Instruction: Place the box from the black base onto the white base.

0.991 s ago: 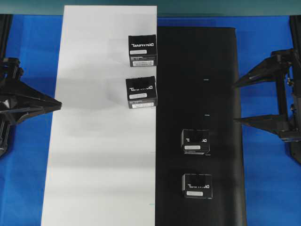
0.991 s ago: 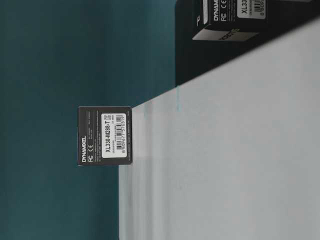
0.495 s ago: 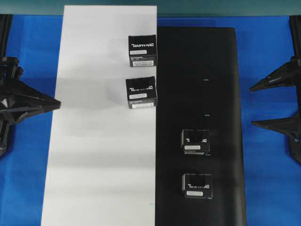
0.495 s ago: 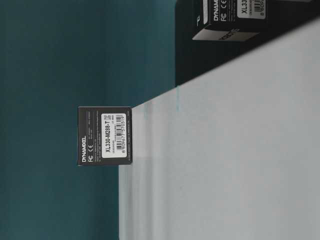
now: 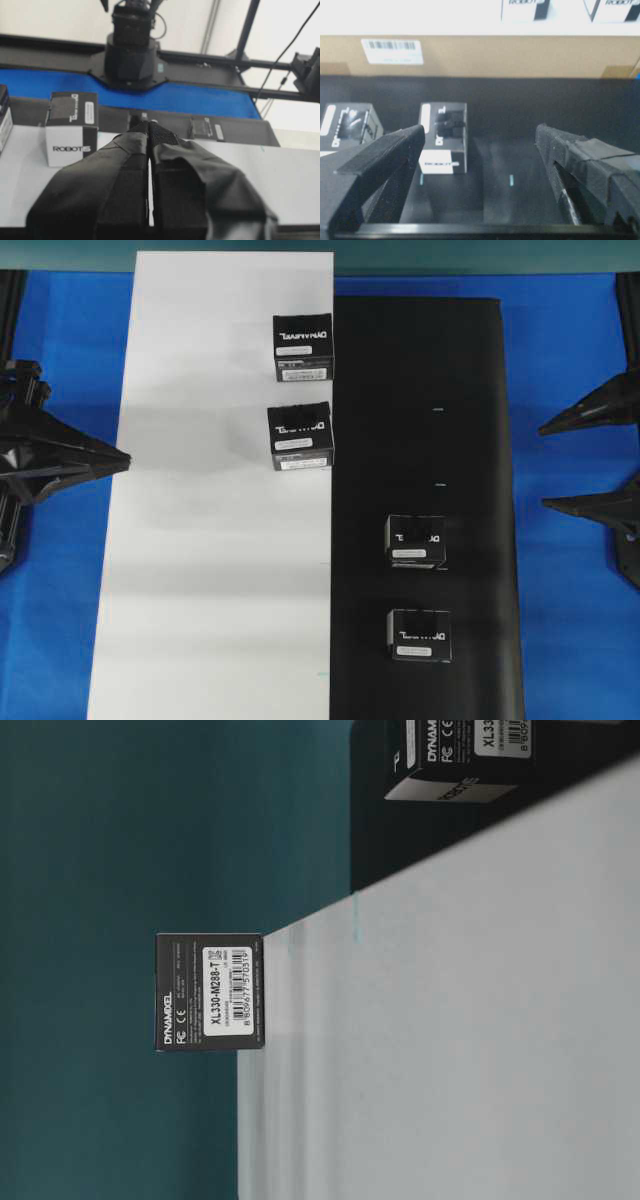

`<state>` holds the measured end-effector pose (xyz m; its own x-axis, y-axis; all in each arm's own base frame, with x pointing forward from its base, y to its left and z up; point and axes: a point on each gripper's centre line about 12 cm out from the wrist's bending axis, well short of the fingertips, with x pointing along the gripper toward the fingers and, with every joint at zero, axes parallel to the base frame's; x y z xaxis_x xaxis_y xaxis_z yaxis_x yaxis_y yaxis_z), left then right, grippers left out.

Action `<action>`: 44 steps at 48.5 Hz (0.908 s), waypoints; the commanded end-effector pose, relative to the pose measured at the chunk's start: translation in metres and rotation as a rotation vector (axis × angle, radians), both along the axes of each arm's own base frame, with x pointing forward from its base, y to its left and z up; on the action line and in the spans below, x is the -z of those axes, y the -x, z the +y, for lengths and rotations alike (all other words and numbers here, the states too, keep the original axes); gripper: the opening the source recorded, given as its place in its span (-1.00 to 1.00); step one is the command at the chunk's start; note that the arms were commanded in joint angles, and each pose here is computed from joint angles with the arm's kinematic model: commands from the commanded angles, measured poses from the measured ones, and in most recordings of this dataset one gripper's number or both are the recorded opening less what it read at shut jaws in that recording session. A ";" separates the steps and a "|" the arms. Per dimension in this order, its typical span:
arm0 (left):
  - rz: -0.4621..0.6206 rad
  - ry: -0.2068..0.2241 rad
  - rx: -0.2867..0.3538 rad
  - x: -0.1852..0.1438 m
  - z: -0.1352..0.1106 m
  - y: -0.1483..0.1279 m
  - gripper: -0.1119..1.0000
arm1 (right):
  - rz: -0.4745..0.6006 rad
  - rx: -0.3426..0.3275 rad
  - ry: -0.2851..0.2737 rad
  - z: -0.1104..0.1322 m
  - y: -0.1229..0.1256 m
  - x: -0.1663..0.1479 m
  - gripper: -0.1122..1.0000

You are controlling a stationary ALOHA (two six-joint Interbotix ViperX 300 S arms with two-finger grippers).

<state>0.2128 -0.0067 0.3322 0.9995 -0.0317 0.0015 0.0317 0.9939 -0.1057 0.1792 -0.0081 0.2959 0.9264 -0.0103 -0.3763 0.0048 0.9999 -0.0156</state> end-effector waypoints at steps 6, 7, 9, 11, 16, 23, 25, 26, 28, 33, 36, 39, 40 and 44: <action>-0.031 0.000 0.008 -0.008 -0.002 -0.001 -0.82 | -0.002 0.000 -0.004 0.000 -0.001 0.000 0.98; -0.035 0.000 0.008 -0.009 -0.002 -0.001 -0.82 | -0.002 0.000 -0.006 0.000 -0.001 0.000 0.98; -0.044 0.002 0.011 -0.011 -0.002 -0.001 -0.82 | 0.000 0.001 -0.005 0.000 -0.001 0.001 0.98; -0.048 0.000 0.016 -0.012 -0.003 0.000 -0.82 | 0.001 0.001 -0.005 0.000 -0.001 0.001 0.98; -0.045 -0.001 0.019 -0.012 -0.004 0.000 -0.82 | 0.006 0.011 -0.005 -0.002 0.000 0.003 0.98; -0.042 -0.001 0.019 -0.011 -0.004 -0.001 -0.82 | 0.004 0.016 -0.006 -0.002 0.000 0.003 0.98; -0.042 -0.001 0.019 -0.011 -0.004 -0.001 -0.82 | 0.006 0.016 -0.007 -0.002 0.000 0.004 0.98; -0.041 0.000 0.019 -0.011 -0.004 -0.001 -0.82 | 0.004 0.016 -0.006 -0.002 0.000 0.003 0.98; -0.038 -0.002 0.019 -0.011 -0.004 -0.002 -0.82 | 0.004 0.016 -0.006 -0.002 0.001 0.004 0.98; -0.037 -0.002 0.019 -0.010 -0.004 -0.002 -0.82 | 0.000 0.017 -0.006 -0.002 0.003 0.006 0.98; -0.037 -0.003 0.019 -0.010 -0.004 -0.002 -0.82 | -0.008 0.017 -0.005 -0.002 0.004 0.005 0.98; -0.040 -0.003 0.019 -0.011 -0.004 -0.002 -0.82 | -0.014 0.017 -0.005 -0.002 0.006 0.005 0.98; -0.040 -0.003 0.019 -0.011 -0.004 -0.002 -0.82 | -0.017 0.017 -0.004 -0.002 0.007 0.005 0.98; -0.043 -0.001 0.019 -0.011 -0.004 -0.002 -0.82 | -0.028 0.017 -0.003 -0.001 0.010 0.005 0.98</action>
